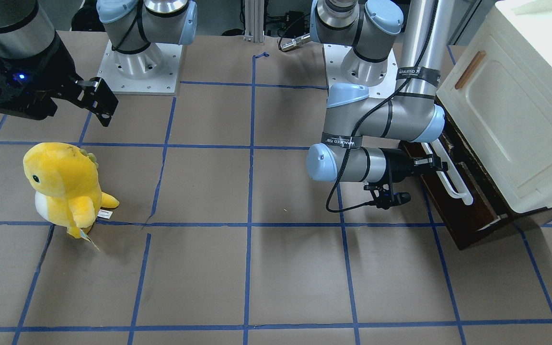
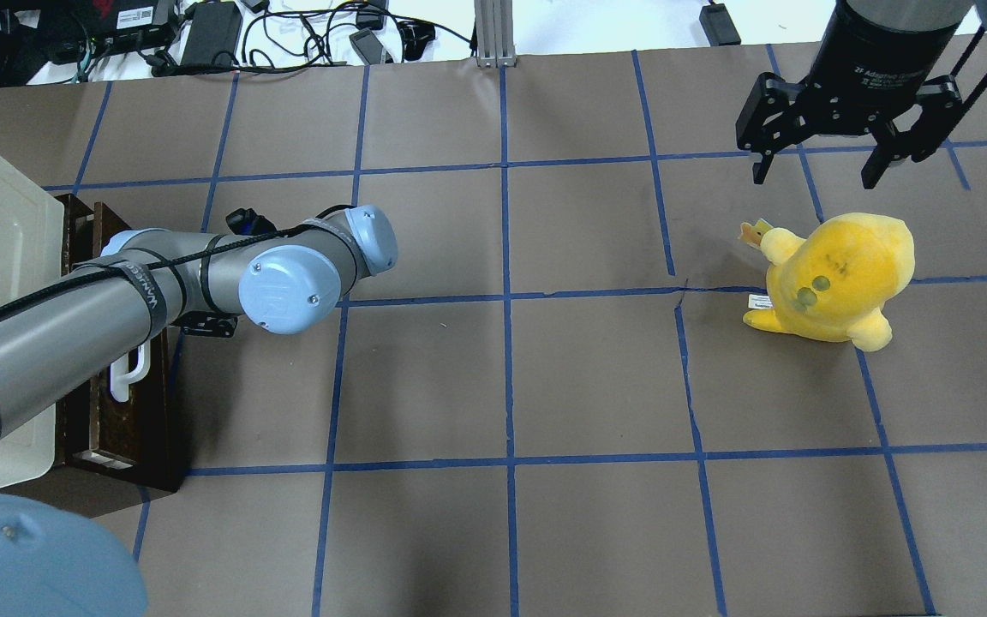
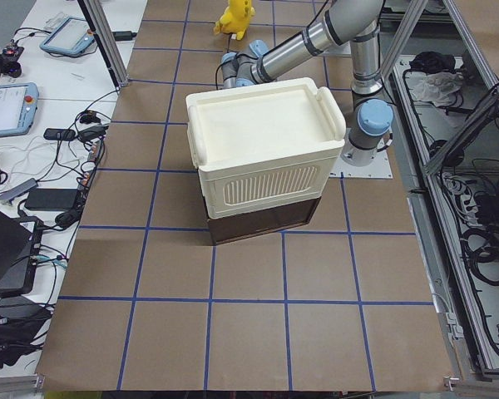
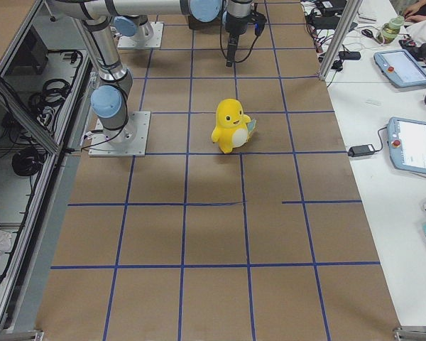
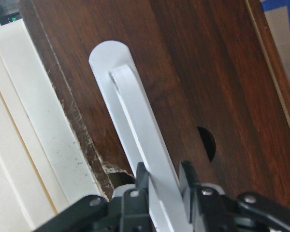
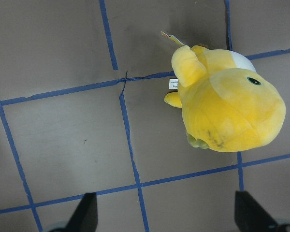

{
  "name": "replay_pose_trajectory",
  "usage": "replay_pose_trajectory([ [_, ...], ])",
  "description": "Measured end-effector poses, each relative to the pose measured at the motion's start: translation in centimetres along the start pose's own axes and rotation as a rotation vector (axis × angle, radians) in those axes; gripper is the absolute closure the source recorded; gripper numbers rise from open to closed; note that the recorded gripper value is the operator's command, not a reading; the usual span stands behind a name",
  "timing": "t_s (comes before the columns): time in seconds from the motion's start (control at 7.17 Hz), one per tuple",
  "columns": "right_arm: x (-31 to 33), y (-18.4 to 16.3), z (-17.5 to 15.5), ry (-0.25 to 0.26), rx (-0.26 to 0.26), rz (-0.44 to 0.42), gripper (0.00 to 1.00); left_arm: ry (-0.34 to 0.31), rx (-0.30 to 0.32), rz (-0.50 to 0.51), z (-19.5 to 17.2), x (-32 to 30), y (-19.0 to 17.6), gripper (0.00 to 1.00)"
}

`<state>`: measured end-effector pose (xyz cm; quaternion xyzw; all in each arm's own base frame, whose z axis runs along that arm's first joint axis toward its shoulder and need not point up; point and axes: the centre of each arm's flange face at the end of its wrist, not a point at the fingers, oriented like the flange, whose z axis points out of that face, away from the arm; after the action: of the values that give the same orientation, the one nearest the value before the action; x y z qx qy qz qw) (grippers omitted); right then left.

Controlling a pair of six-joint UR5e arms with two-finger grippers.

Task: Pull drawer sideways
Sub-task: 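Pull the handle with the left gripper, sliding the drawer out of the cabinet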

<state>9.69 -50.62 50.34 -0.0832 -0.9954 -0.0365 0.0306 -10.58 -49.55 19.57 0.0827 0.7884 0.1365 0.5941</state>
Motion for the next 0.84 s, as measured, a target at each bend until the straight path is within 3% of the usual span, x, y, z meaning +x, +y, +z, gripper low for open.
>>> replay_pose_trajectory([
  [0.84, -0.02, 0.00, -0.01, 0.000, 0.001, 0.000, 0.00, -0.008, 0.023, 0.006, -1.11, 0.42, 0.28, 0.68],
])
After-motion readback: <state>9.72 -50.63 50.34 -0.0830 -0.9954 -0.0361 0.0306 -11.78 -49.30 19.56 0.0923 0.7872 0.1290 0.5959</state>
